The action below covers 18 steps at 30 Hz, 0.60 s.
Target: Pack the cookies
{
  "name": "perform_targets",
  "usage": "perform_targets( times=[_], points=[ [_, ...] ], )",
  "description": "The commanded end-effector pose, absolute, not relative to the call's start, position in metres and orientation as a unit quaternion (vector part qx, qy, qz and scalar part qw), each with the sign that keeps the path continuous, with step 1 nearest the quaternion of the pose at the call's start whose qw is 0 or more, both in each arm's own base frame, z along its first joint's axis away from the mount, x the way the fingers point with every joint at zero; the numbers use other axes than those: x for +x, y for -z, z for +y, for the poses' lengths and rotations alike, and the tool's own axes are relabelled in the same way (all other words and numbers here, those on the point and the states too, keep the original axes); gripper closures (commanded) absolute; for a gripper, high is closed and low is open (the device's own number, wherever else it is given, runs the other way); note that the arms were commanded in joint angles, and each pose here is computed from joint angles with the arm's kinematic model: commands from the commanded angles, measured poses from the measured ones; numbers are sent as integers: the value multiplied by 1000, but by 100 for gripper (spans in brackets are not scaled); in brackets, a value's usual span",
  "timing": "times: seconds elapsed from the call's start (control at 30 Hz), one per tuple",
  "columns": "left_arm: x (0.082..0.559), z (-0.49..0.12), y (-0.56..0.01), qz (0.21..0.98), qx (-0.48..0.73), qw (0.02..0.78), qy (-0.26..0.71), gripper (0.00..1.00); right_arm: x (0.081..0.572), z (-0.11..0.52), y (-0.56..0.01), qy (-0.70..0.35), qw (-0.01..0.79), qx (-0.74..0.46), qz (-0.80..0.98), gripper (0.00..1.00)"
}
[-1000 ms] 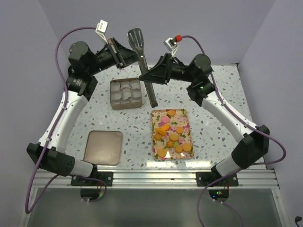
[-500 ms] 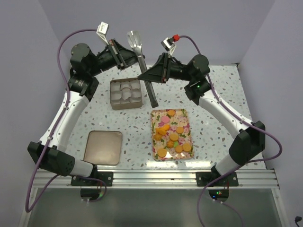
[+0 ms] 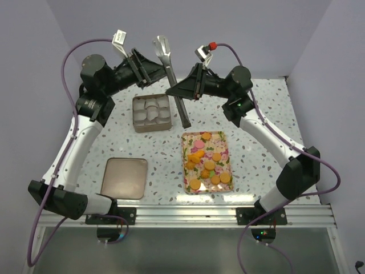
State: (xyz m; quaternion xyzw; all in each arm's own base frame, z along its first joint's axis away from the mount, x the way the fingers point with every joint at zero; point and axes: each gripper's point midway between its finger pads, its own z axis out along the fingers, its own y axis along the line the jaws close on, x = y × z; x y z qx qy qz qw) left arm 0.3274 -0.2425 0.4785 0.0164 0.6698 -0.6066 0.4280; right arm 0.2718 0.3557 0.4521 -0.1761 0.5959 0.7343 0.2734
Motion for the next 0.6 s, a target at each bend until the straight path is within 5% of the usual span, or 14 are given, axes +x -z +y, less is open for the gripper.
perform_targets(
  times=[0.0, 0.17, 0.57],
  points=[
    [317, -236, -484, 672, 22, 448, 590, 48, 262, 349, -473, -735, 303, -177, 581, 56],
    [317, -228, -479, 686, 9, 458, 565, 41, 265, 348, -473, -729, 311, -170, 585, 57],
    [289, -184, -449, 723, -56, 502, 471, 45, 283, 348, -472, -702, 336, -140, 612, 57]
  ],
)
